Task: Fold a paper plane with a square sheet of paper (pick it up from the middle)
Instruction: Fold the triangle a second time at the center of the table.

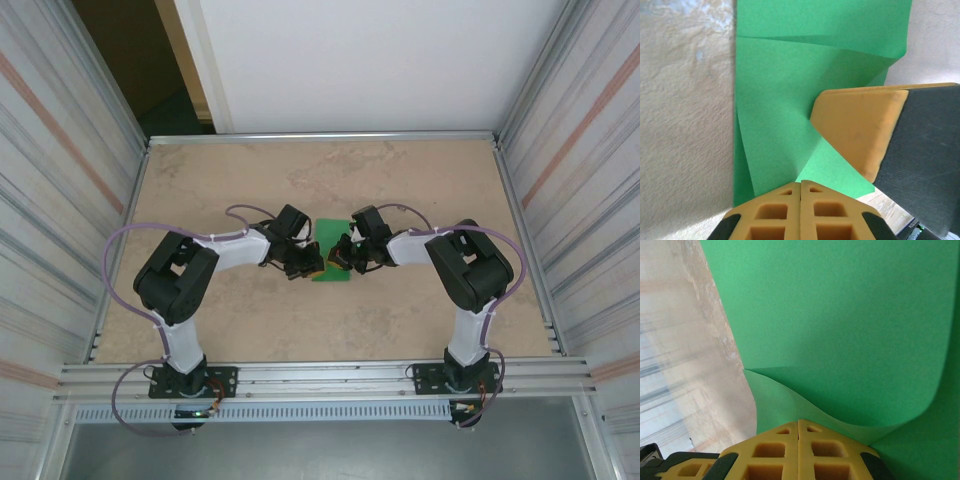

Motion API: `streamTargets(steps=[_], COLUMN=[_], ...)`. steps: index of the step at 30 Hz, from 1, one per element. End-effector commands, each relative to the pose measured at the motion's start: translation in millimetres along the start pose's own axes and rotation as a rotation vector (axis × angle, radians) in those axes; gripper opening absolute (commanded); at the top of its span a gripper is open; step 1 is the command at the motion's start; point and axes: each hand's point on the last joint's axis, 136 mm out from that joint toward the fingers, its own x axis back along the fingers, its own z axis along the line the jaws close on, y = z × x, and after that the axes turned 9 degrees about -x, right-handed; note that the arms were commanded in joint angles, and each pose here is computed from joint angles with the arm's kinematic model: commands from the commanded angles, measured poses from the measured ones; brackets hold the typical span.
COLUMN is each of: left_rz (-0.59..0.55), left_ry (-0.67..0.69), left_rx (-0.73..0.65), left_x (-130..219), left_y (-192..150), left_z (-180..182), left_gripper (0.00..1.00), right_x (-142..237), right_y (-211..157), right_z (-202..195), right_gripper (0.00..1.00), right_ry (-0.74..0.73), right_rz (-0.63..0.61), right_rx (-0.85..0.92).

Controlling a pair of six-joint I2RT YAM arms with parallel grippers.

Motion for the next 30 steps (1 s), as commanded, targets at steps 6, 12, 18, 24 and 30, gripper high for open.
streamTargets(steps=[6,12,18,24,30], left_rz=[0.014,0.02,0.029,0.053,0.088], left_ry=[0.06,0.079,0.092,0.114,0.159], left_rx=[0.005,0.004,0.004,0.004,-0.004], left_x=[-4.5,-5.2,-5.4,-7.3,-5.0], left_y=[-2.3,-4.1,-6.5,-12.3,-23.3], left_z=[18.7,23.5,27.5,34.7,45.4], left_gripper=[0.02,0.02,0.01,0.01,0.01], right_x=[-9.2,-9.3,-9.2,-9.0,-8.6], right_y=[-2.9,-2.9,-3.5,-3.9,-3.9], right_z=[-71.2,-72.7,-72.7,-74.4,-74.7], right_gripper=[0.03,0.03,0.03,0.03,0.03], right_ry=[-0.241,-0.244,-0.246,-0.252,-0.258], right_rz=[-0.021,-0.021,-0.019,-0.017,-0.017], right_rx=[-0.113,-0.115,-0.116,-0.117,-0.119])
